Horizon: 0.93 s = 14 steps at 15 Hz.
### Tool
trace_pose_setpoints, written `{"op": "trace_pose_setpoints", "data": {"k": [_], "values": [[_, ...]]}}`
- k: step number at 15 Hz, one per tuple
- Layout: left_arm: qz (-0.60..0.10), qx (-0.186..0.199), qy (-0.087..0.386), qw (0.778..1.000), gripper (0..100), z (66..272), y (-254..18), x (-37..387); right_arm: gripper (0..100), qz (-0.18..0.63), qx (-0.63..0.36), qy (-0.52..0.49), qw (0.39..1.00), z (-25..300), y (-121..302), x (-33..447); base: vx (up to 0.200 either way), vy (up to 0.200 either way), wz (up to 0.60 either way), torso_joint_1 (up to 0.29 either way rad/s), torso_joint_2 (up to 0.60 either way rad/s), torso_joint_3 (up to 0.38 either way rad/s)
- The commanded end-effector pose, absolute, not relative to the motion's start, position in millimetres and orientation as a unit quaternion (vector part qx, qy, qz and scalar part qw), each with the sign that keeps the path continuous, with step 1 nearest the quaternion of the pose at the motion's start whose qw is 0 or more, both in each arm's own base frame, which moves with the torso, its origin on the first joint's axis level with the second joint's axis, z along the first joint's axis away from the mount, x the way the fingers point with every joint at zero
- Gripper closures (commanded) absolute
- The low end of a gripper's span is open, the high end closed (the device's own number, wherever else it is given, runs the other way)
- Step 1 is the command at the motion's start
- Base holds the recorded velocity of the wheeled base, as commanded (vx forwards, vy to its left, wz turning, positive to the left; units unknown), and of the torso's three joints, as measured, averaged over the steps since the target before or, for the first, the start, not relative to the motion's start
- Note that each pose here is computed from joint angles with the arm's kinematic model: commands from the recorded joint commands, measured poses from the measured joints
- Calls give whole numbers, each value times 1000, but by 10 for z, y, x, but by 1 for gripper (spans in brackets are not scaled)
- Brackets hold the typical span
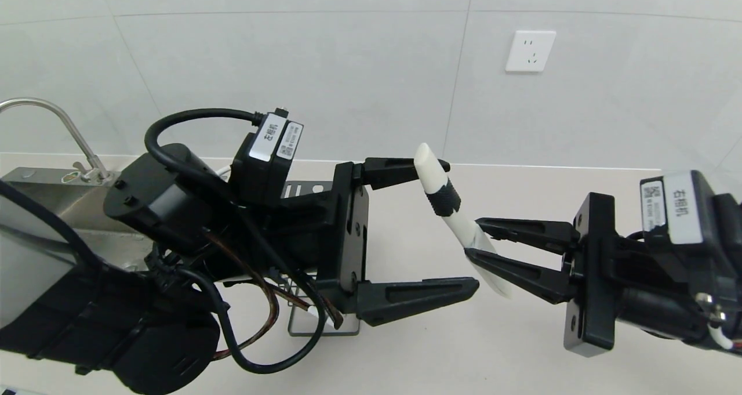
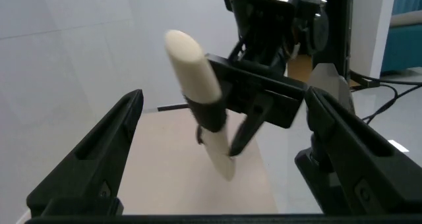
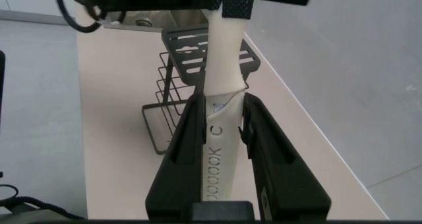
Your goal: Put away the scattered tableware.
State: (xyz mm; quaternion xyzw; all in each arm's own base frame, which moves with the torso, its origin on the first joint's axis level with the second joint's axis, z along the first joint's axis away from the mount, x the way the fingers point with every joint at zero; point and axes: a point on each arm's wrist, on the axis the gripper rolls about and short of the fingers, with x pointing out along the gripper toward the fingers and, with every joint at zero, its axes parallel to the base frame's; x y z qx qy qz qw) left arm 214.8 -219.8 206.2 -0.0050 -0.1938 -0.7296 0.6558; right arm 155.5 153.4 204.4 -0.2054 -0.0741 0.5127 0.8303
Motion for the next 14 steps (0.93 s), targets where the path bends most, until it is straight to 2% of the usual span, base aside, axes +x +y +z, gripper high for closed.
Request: {"op": "trace_pose_setpoints", "data": {"k": [1, 8, 11, 14], "values": [[-732, -5, -197, 652, 0, 2091, -2185, 2095, 100, 513, -206, -74, 830, 2048, 1563, 1578, 0, 0, 0, 0, 0, 0], [-740, -8, -196, 643, 0, 2028, -2370, 2178, 100, 517, -205, -76, 828, 2050, 1585, 1567, 0, 0, 0, 0, 0, 0], [-726, -4, -190, 660, 0, 1983, -2296, 2310, 100, 517, -207, -68, 828, 2007, 1573, 1559, 0, 0, 0, 0, 0, 0], [-704, 8, -205, 680, 0, 2033, -2161, 2428, 100, 524, -216, -23, 824, 1761, 1501, 1497, 0, 0, 0, 0, 0, 0]]}}
